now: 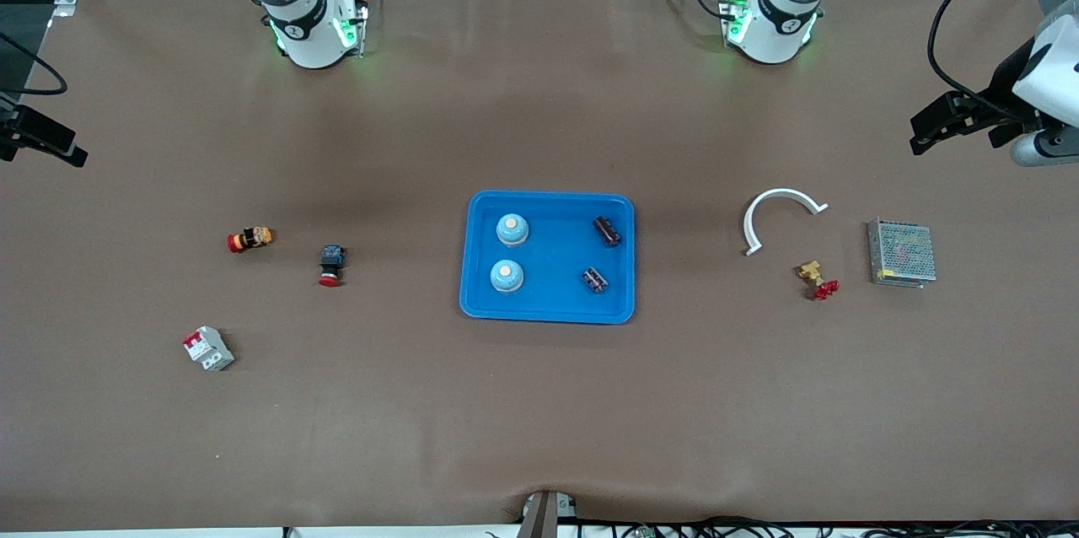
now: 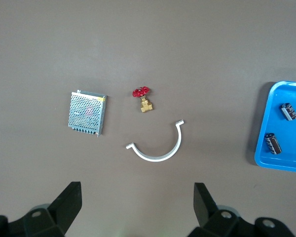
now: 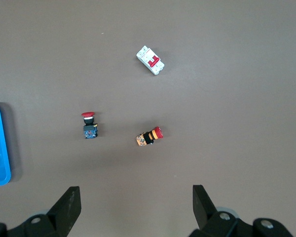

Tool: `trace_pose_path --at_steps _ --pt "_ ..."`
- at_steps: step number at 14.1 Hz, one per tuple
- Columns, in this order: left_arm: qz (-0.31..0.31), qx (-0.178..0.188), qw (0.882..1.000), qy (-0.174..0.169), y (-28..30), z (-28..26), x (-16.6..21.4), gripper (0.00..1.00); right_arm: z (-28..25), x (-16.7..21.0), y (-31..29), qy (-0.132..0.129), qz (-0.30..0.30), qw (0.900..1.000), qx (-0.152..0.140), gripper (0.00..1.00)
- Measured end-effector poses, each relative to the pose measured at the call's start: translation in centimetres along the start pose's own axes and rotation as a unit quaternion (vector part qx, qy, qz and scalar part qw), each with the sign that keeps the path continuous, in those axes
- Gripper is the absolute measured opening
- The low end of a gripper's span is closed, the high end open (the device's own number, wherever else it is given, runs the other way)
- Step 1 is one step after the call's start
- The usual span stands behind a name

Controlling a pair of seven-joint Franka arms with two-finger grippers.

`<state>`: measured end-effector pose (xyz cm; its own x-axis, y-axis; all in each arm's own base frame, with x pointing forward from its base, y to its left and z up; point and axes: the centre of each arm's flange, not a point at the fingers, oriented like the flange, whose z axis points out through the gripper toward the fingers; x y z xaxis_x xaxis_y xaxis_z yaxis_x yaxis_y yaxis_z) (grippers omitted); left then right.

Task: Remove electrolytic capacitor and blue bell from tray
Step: 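Reach the left gripper toward the tray while the right gripper follows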

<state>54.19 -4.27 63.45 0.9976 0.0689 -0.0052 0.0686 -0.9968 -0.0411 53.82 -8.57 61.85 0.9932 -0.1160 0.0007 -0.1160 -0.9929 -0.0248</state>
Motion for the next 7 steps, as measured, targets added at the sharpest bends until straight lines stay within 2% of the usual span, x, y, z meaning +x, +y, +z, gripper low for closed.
trace_pose_path --at_steps 7 --pt "0.000 0.000 1.000 -0.003 -0.03 0.32 0.32 1.00 -0.33 0.03 -0.03 0.003 0.000 1.000 0.000 1.00"
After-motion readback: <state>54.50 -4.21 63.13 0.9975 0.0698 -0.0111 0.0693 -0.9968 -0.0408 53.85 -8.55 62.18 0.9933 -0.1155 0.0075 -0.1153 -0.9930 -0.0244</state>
